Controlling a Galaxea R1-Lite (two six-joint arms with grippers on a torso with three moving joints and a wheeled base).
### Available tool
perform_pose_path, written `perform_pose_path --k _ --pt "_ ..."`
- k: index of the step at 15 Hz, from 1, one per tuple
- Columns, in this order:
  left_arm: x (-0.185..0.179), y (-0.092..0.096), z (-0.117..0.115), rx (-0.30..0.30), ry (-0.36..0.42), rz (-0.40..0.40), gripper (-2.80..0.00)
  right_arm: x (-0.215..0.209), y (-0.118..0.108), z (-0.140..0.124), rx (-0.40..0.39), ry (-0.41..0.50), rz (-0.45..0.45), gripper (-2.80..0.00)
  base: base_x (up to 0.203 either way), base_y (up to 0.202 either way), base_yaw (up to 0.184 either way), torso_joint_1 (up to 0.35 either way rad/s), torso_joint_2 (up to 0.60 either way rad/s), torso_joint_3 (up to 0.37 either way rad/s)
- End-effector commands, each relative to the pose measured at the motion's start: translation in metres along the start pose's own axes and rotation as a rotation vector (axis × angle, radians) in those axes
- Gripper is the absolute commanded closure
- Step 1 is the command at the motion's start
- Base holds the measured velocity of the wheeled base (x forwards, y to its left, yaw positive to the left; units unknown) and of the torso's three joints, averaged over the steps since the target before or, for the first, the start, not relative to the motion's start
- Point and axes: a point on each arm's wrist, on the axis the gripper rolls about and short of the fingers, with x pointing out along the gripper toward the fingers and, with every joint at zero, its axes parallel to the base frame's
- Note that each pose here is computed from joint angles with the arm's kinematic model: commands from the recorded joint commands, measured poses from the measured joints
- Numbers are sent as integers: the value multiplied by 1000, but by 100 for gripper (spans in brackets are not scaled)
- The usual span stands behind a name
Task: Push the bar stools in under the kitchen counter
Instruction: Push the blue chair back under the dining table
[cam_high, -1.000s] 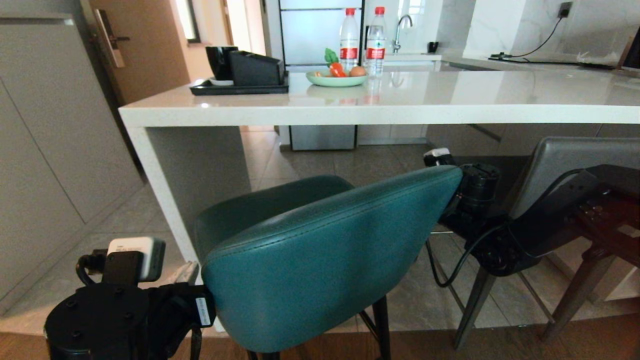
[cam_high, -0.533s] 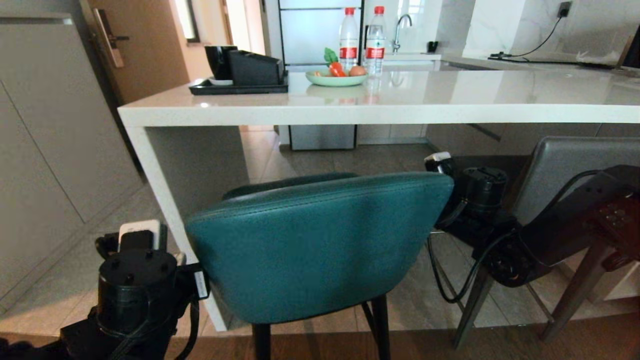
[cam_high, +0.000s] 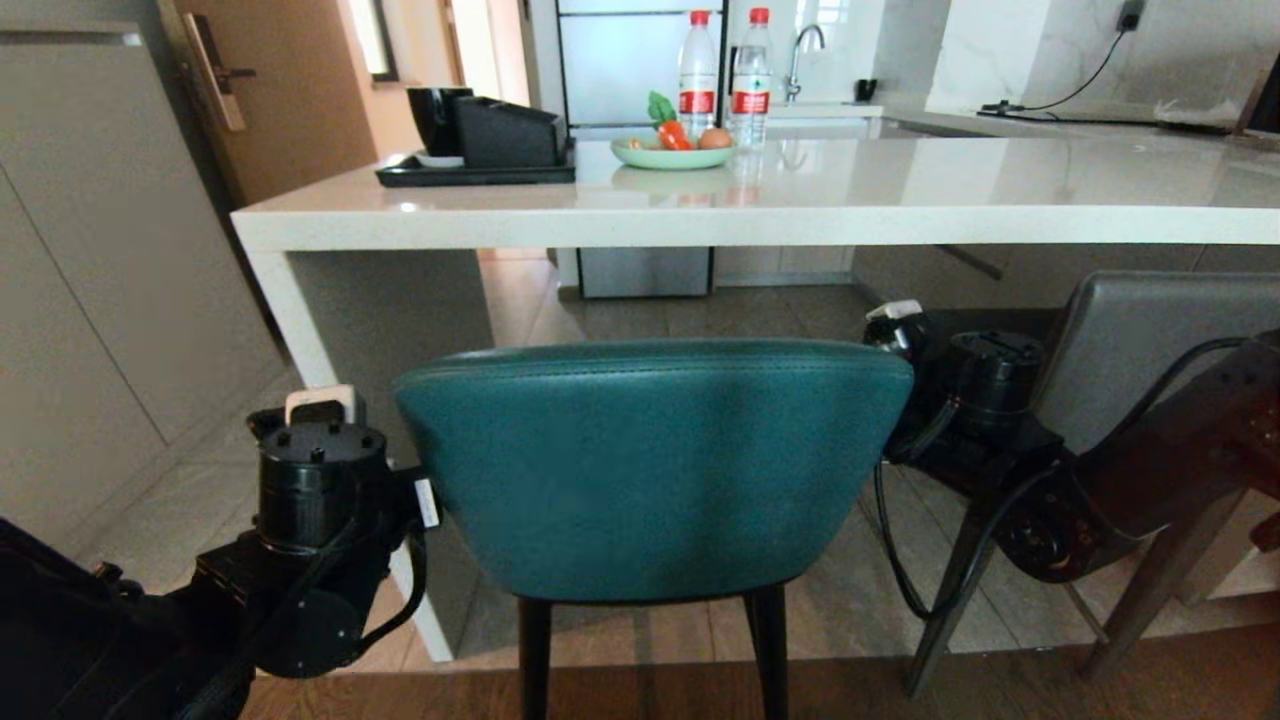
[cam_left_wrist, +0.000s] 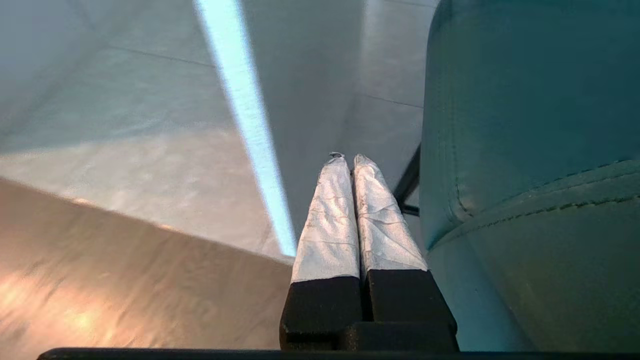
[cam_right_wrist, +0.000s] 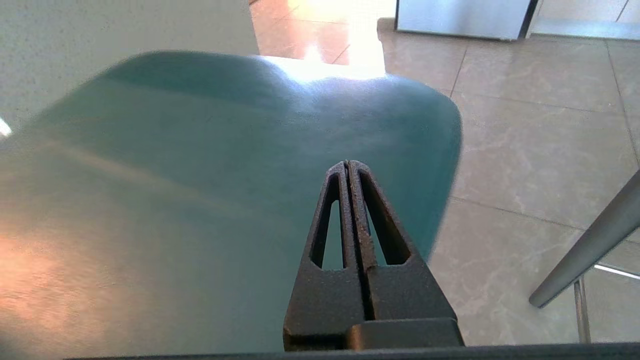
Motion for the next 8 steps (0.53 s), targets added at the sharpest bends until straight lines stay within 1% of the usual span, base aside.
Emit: perform_pose_path --k 1,3,4,6,8 --pt "11 9 8 -34 -13 -6 0 -10 -10 17 -7 -42 -66 0 0 0 0 0 0 0" --pt "18 17 12 -36 0 -74 0 -25 -19 26 -1 -37 -158 0 0 0 0 0 0 0" --pt "21 18 15 -31 -1 -93 0 -32 -21 29 2 -33 -177 0 0 0 0 0 0 0" --pt "22 19 22 -42 -18 -120 0 -47 -22 36 2 -41 -197 0 0 0 0 0 0 0" --pt "14 26 28 -56 -30 -159 0 -66 -24 48 -2 -58 -222 0 0 0 0 0 0 0"
